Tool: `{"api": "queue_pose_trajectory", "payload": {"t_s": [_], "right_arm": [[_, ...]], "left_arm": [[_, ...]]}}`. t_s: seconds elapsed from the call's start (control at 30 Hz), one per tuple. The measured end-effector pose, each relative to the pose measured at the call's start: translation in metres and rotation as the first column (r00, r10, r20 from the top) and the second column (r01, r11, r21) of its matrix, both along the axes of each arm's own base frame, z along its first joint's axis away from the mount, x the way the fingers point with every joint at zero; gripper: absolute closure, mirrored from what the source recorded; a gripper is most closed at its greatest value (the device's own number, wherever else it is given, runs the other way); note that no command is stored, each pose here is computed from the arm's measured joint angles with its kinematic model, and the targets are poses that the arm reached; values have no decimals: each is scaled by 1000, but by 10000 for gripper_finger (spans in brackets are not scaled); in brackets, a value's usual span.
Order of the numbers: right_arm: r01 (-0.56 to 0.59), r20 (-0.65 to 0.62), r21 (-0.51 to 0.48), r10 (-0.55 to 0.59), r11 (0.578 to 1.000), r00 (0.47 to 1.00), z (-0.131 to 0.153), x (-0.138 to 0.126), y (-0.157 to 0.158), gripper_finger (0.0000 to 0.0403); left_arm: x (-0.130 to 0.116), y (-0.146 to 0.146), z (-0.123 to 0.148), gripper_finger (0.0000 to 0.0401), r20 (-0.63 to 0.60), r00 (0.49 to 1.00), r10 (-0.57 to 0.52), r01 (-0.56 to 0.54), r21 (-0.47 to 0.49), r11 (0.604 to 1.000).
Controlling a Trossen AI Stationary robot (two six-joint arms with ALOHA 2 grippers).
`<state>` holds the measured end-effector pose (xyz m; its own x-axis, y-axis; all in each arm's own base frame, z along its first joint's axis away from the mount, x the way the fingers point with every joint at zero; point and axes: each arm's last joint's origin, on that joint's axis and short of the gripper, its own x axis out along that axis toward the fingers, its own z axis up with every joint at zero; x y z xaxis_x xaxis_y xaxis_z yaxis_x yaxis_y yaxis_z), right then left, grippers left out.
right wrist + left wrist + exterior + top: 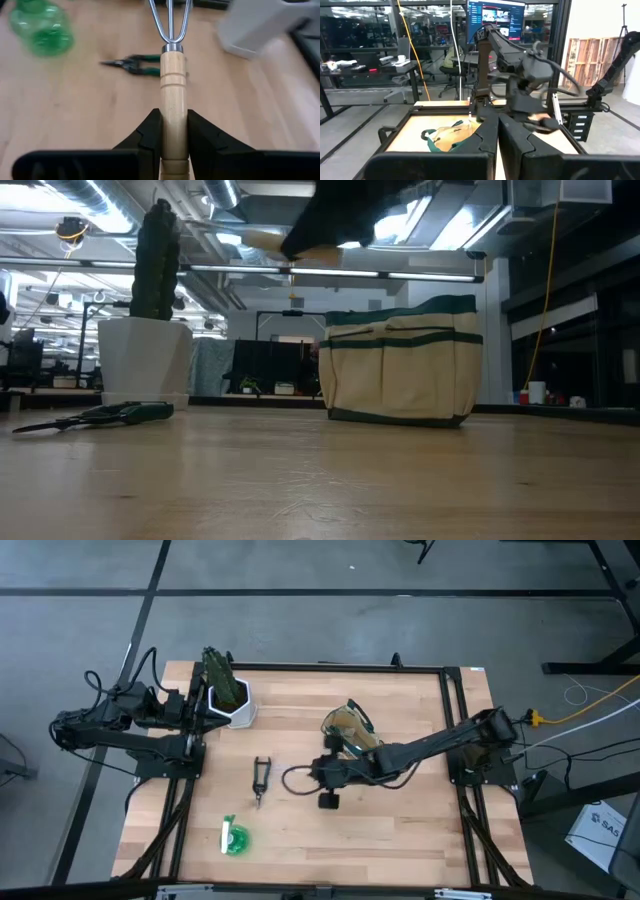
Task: Pick & Place Garden tools in Gardening bag
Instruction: Put the brown hand rake into the gardening bag
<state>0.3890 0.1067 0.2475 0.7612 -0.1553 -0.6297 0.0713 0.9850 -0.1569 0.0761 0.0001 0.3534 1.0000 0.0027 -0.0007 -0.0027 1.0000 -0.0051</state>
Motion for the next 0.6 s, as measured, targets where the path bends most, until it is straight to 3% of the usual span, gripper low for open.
{"api": "queue_pose_trajectory", "payload": {"t_s": [0.33,0.6], "right_arm": [[246,115,15,-246,969,962,6,-44,-19,334],[344,204,66,-351,936,914,9,-82,-30,334]], "left_arm": [[0,0,0,395,-1,1000,0,0,0,1000],[0,0,0,395,-1,1000,0,0,0,1000]]}}
